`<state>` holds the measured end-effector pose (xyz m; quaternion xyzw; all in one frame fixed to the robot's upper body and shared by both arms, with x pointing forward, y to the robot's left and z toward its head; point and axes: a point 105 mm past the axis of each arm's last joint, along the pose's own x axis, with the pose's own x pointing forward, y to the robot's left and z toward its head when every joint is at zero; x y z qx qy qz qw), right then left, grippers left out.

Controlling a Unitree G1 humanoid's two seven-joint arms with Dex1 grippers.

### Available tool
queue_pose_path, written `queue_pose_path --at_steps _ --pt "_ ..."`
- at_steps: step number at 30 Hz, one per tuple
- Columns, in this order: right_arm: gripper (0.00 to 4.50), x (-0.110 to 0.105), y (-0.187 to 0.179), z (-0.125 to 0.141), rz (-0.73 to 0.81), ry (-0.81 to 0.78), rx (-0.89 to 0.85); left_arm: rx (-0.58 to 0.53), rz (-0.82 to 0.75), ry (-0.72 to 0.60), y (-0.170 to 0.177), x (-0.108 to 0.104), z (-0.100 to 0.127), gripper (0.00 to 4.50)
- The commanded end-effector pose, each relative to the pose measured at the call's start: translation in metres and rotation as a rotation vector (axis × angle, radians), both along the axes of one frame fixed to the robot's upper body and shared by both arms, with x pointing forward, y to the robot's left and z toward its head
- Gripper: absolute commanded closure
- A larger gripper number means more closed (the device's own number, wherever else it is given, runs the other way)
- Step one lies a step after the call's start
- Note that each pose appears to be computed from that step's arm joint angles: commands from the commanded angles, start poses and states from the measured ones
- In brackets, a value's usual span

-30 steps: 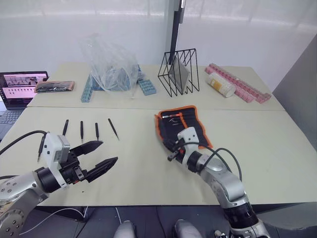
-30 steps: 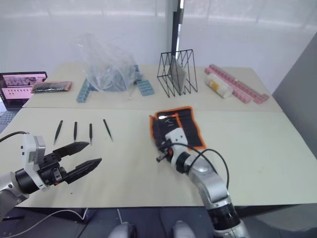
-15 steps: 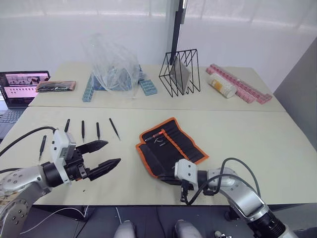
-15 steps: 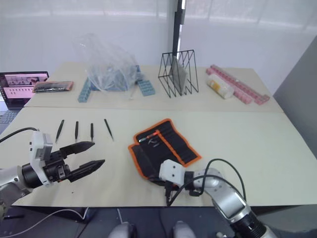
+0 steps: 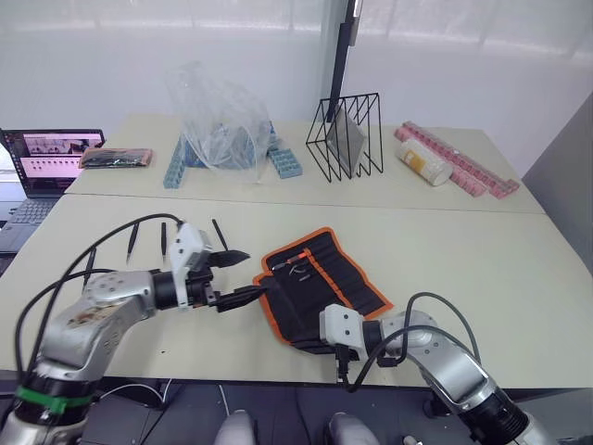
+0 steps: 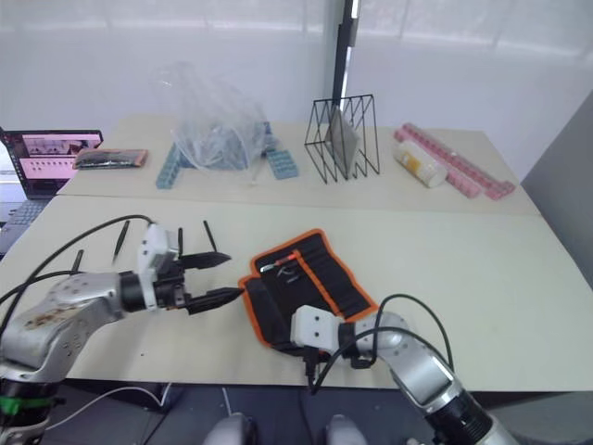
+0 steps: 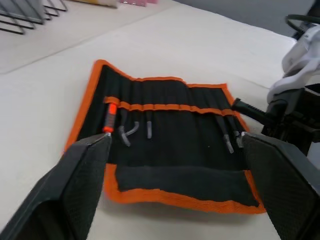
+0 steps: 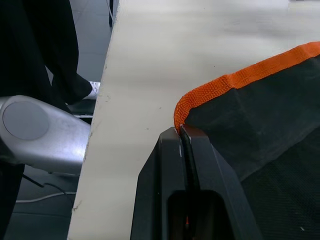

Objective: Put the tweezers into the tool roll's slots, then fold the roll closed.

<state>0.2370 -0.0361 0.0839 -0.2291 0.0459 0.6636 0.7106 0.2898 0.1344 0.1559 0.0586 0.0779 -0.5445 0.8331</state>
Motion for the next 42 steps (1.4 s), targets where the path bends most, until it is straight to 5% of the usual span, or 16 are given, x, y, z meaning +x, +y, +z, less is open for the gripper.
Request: queue_pose_path --at_steps 1,10,23,28,35,42 --pt "4.5 -0.001 0.001 0.004 0.009 -0.014 -0.001 0.024 -0.029 -0.023 -0.005 0.011 -0.003 1.62" --pt "4.5 0.0 0.001 0.004 -0.015 -0.017 -0.002 0.125 -0.032 -0.046 -0.022 0.038 -0.025 4.48" --pt "4.5 0.002 -0.008 0.008 -0.045 -0.009 -0.012 0.316 -0.05 0.027 -0.02 0.036 -0.093 4.48" --pt "4.5 0.011 -0.013 0.021 -0.122 0.046 0.054 0.304 -0.055 0.032 -0.021 0.034 -0.097 4.48" --pt "2.31 0.02 -0.004 0.062 -0.159 0.25 0.296 0.295 -0.046 0.027 -0.021 0.037 -0.096 4.5" --pt "2.31 0.055 0.009 0.052 -0.272 0.224 0.284 0.293 -0.041 0.019 -0.019 0.039 -0.092 4.5"
